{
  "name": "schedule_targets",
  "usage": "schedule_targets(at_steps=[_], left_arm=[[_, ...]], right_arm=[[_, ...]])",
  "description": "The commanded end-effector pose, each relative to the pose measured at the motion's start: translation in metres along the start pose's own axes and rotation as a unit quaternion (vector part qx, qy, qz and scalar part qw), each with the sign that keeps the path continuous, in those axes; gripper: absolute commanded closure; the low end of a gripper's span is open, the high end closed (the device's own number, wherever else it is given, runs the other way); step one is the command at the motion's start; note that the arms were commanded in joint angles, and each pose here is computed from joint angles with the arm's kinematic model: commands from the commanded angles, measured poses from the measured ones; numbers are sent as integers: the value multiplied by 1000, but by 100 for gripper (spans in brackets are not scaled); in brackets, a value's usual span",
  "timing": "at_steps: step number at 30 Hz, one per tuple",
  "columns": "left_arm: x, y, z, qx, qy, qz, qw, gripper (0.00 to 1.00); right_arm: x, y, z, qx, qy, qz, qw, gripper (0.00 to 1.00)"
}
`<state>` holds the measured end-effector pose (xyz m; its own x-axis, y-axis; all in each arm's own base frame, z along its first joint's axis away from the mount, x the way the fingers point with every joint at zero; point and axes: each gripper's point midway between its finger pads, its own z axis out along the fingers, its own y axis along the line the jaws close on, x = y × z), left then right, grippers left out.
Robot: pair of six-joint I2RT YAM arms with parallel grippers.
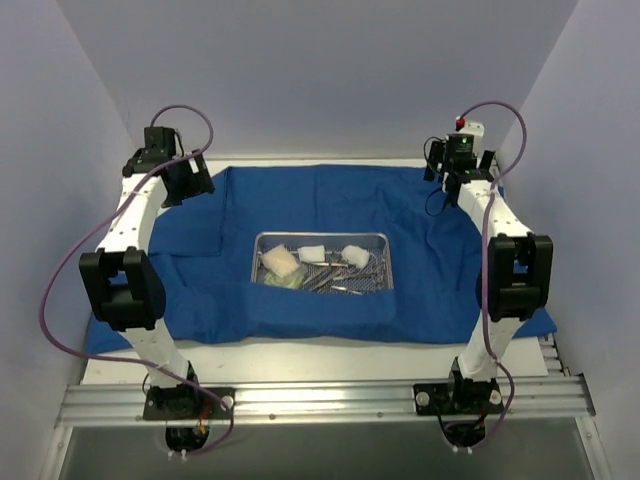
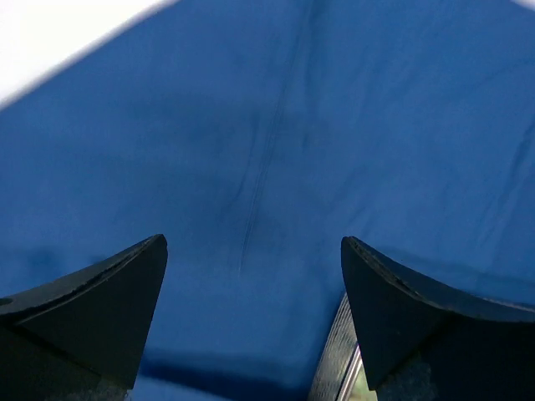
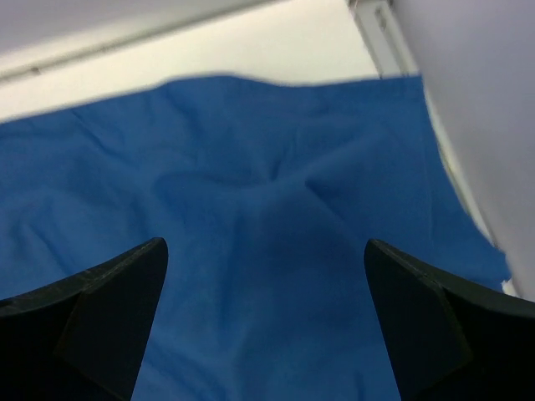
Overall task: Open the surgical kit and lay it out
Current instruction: Smooth out the surgical kit at the center of the board.
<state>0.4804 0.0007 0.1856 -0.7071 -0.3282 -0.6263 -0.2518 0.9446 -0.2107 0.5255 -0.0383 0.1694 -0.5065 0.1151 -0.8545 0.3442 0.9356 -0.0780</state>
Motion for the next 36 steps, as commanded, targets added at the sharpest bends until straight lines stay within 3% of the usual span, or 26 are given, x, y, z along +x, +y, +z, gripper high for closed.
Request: schedule_targets(at_steps=[1, 7, 11, 18, 25, 32, 36], left_arm=[[41, 27, -17, -86, 46, -28, 995, 6], [80, 37, 0, -94, 69, -96, 989, 6], [91, 60, 26, -108, 52, -104, 987, 6], [91, 42, 61, -40, 27, -116, 992, 6], [114, 48, 91, -54, 69, -120, 989, 6], [124, 47, 80, -61, 79, -114, 988, 6], [138, 64, 61, -136, 101, -103, 980, 6]], right_arm=[[66, 18, -6, -23, 91, 4, 996, 0], [89, 28, 1, -57, 119, 7, 991, 0], [100, 32, 5, -67, 128, 4, 989, 0], [122, 28, 13, -52, 151, -6, 987, 0], [126, 17, 20, -35, 158, -8, 987, 0], [136, 15, 27, -29, 170, -11, 985, 0], [140, 14, 29, -28, 176, -12, 984, 0]])
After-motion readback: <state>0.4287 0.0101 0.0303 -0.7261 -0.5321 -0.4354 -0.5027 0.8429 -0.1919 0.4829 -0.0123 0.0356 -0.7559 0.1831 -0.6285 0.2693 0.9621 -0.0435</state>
